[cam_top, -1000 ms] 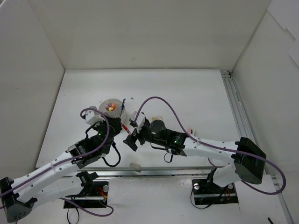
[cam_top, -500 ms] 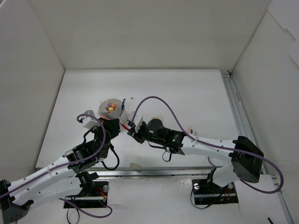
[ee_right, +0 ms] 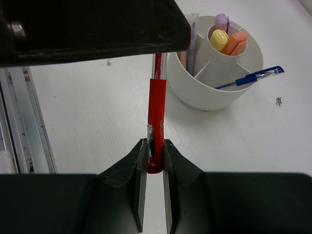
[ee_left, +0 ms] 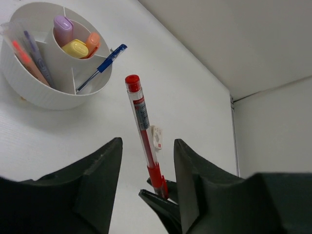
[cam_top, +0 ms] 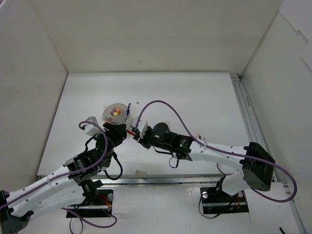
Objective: Sort the stationery into containers
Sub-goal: Place the pen in the storage box.
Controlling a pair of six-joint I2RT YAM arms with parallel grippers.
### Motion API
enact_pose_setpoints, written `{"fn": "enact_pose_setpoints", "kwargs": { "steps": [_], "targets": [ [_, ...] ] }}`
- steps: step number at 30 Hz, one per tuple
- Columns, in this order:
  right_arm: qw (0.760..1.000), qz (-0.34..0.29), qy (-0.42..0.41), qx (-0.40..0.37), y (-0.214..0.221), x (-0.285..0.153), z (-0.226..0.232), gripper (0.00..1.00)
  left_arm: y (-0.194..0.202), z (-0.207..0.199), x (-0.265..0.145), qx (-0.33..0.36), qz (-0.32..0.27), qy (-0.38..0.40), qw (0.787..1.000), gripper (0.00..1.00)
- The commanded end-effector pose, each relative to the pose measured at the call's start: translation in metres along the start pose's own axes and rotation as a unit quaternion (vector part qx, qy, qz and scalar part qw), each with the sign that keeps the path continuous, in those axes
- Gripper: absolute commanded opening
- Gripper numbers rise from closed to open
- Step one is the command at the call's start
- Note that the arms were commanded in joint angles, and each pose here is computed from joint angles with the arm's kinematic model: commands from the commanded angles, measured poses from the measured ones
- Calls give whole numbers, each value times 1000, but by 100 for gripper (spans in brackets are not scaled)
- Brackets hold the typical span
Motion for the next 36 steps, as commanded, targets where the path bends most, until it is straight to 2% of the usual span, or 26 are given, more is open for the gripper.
{"fn": "enact_pose_setpoints", "kwargs": {
  "steps": [1,3,4,8,10,12,13,14,16,17,19,21,25,27,28,34,36],
  "targets": [
    [998,-48,19,-29,-42,-5,-15,0,-3,-7,-5,1,6,8,1000,46],
    [999,-28,21,-35,-37,-7,-17,0,-6,-4,-7,5,5,4,1000,66],
    [999,-20,22,-37,-35,-7,-18,0,-7,-3,-7,7,4,2,1000,82],
    [998,42,19,-40,-14,-12,-34,0,-21,6,-14,21,-14,-22,999,100],
    [996,69,15,-51,-6,-17,-43,0,-32,9,-19,19,-28,-36,999,100],
    [986,136,-15,-90,8,-27,-56,0,-44,23,-26,26,-44,-63,997,100],
    [985,137,-21,-108,-7,-30,-66,0,-50,25,-30,26,-48,-67,996,100],
    [974,183,-54,-119,7,-39,-61,0,-56,33,-35,38,-53,-78,995,100],
    [955,212,-76,-191,3,-45,-78,0,-62,45,-42,40,-55,-97,993,100],
    [938,240,-98,-229,10,-53,-82,0,-66,49,-44,39,-60,-103,992,100],
    [923,261,-90,-268,-1,-56,-98,0,-70,63,-51,40,-63,-128,989,100],
    [897,291,-112,-313,2,-58,-106,0,-76,72,-56,33,-74,-141,987,100],
    [839,369,-62,-395,-10,-53,-139,0,-83,86,-63,30,-82,-164,983,100],
    [808,404,-79,-421,-2,-41,-143,0,-83,87,-63,31,-84,-165,982,100],
    [803,408,-64,-430,-15,-39,-152,0,-83,89,-64,35,-82,-167,982,100],
    [722,463,-106,-504,-12,-13,-157,0,-88,97,-69,35,-86,-178,980,100],
    [713,464,-106,-515,-14,-3,-159,0,-88,99,-70,32,-87,-179,980,100]
  ]
}}
Point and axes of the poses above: each gripper's point midway between its finger pads, its own x axis out along the fingers, its own z axis along the line the jaws close on, y = z × x, the point moved 4 cm from there along -x, back along the fingers, and after that the axes turned 12 degrees about -x, right-handed, at the moved point
